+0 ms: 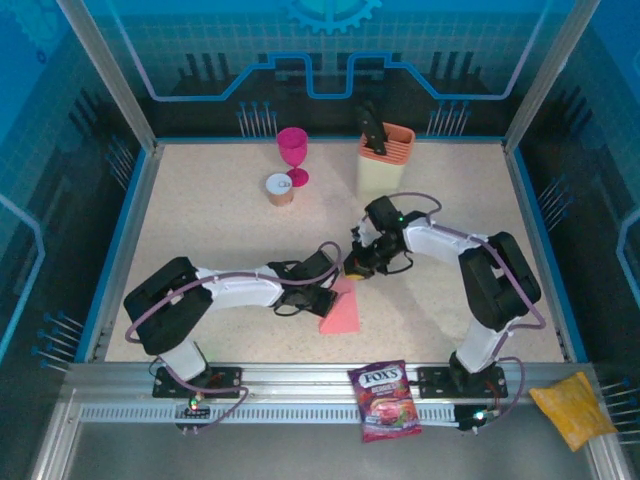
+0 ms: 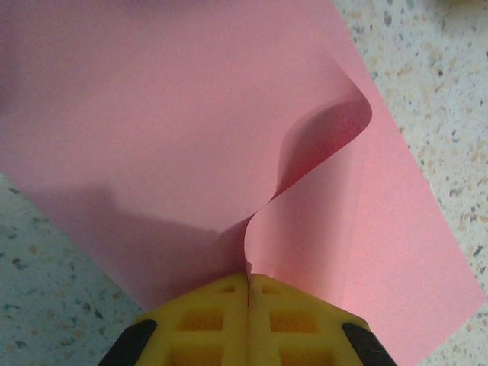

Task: Fold a paper plane with a square sheet of paper (pick it up from the middle)
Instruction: Fold the triangle a second time at the center of the table.

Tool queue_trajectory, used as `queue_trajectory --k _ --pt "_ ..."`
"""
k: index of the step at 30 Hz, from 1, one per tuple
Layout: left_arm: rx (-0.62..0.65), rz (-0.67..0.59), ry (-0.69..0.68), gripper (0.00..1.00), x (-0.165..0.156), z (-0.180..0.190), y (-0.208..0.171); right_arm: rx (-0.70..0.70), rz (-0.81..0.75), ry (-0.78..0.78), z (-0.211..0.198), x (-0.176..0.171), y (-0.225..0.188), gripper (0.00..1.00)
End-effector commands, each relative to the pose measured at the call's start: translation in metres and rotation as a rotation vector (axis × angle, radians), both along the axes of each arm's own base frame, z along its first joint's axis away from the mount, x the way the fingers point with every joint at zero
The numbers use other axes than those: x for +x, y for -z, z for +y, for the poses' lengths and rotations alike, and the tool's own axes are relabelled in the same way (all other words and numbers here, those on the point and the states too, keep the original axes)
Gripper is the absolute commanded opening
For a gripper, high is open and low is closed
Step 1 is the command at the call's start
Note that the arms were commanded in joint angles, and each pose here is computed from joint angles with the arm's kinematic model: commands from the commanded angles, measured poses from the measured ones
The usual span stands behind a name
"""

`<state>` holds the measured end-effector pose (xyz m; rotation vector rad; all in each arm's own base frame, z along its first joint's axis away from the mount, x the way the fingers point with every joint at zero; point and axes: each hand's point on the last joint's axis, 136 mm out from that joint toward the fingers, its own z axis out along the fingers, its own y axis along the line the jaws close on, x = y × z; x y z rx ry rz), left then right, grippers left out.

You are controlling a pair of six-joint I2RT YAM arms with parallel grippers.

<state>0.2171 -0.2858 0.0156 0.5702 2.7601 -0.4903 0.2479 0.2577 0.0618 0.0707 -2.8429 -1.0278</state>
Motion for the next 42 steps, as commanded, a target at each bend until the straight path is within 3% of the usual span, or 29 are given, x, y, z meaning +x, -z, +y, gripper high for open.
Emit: queue_trajectory --k 1,16,24,32,33,38,42 --pt "0.01 -0.002 -0.018 0.0 0.003 0.005 0.003 -0.028 0.048 -0.047 0.004 -0.031 0.006 0.0" --pt "0.008 0.0 -0.021 0.0 0.002 0.006 0.004 -0.062 0.079 -0.031 0.014 -0.034 0.032 0.0" --pt "0.003 0.002 -0.021 0.0 0.002 0.005 0.004 -0.131 0.126 -0.011 0.0 -0.039 0.064 0.0" --pt "-0.018 -0.01 -0.038 0.0 0.005 0.005 -0.006 -0.165 0.144 -0.011 -0.009 -0.047 0.071 0.0" --pt "-0.032 -0.018 -0.05 0.04 0.008 0.005 -0.011 -0.168 0.147 -0.011 -0.01 -0.048 0.072 0.0" --pt "-0.129 -0.068 -0.138 0.51 0.026 0.012 -0.05 -0.183 0.156 -0.01 -0.014 -0.051 0.076 0.0" --pt "-0.21 -0.087 -0.158 0.6 0.027 0.015 -0.079 -0.187 0.16 -0.008 -0.015 -0.052 0.077 0.0"
